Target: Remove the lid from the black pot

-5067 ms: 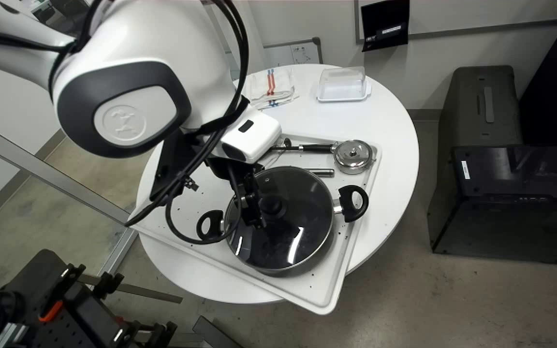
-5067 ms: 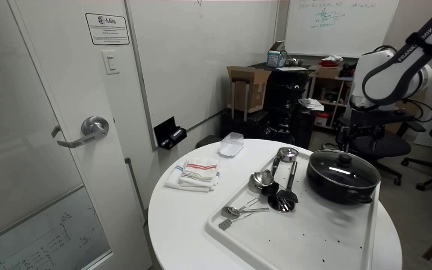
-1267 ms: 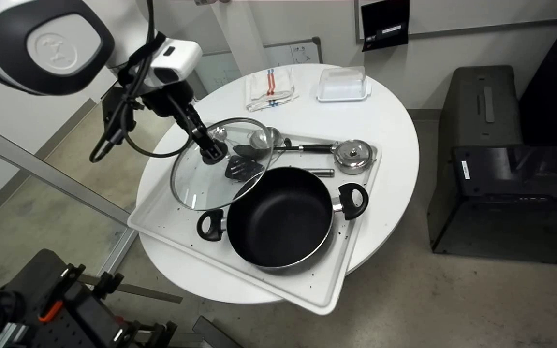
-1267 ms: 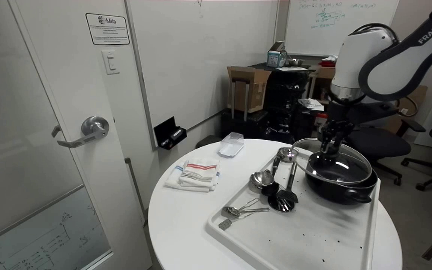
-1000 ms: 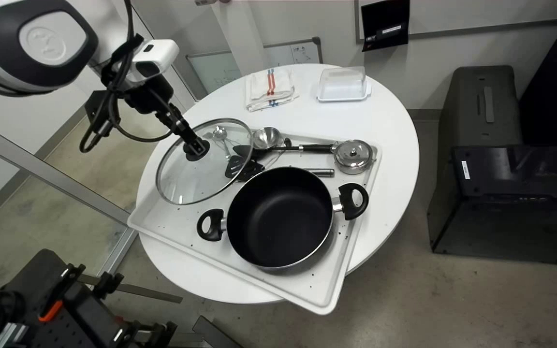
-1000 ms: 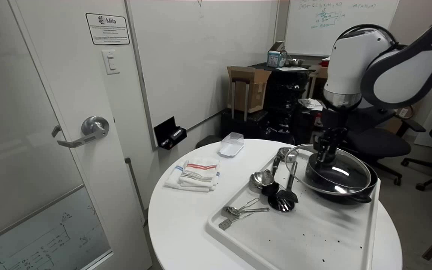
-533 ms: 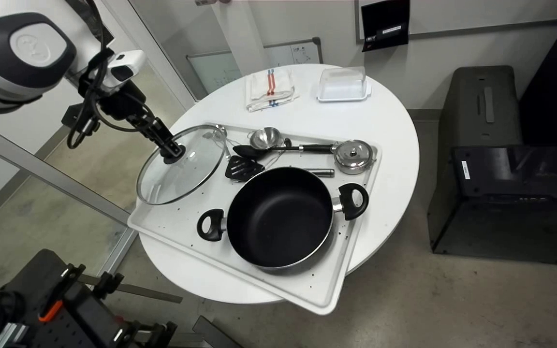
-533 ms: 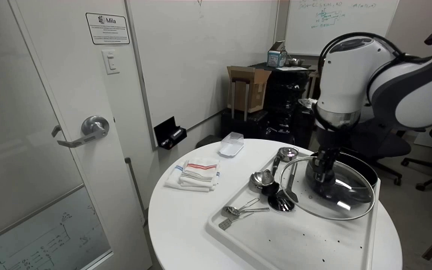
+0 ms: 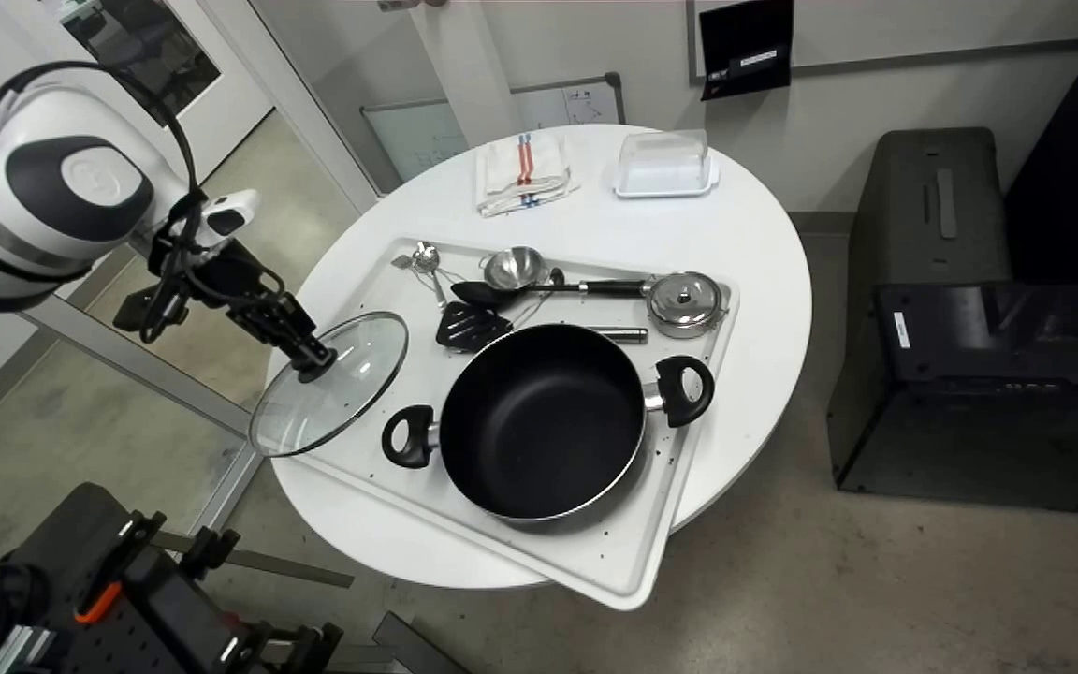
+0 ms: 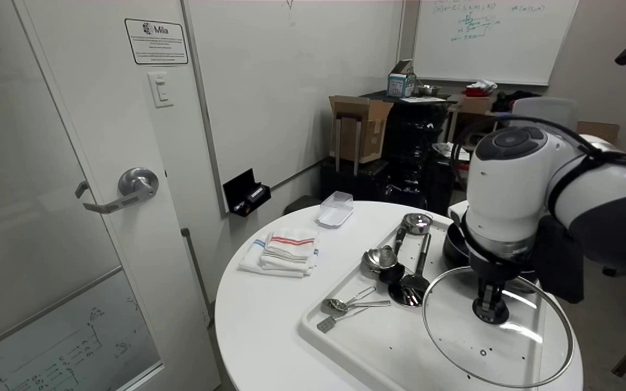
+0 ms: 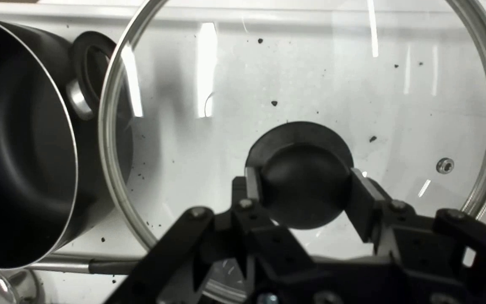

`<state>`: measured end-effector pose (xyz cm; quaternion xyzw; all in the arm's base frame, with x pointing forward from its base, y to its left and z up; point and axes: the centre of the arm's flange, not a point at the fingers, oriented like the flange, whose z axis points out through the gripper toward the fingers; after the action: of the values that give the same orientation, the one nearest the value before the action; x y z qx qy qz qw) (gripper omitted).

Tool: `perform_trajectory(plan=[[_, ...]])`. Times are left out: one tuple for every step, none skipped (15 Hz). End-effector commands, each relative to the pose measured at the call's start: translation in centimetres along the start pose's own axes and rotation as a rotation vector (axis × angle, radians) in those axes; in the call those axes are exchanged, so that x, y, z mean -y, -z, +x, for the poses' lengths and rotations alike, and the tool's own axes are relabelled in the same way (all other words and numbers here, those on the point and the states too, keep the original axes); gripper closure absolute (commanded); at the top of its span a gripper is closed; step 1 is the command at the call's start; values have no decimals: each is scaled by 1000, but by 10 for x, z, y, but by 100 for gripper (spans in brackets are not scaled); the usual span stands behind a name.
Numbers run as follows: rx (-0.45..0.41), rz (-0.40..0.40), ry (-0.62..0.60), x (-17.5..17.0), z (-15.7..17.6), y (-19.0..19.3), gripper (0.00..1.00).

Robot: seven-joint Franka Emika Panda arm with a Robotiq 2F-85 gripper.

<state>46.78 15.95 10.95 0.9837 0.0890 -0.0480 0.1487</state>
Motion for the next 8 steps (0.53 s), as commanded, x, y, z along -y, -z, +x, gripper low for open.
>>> perform_trajectory(plan=[[-19, -36, 49, 10, -4, -9, 75], [-13, -35, 58, 12, -5, -12, 75], [-8, -35, 63, 13, -6, -14, 75], [-5, -30, 68, 15, -7, -15, 75], [-3, -29, 69, 15, -8, -17, 75], [-2, -16, 70, 17, -8, -17, 75], [-3, -12, 72, 17, -8, -18, 75], [-5, 5, 72, 19, -8, -19, 75]])
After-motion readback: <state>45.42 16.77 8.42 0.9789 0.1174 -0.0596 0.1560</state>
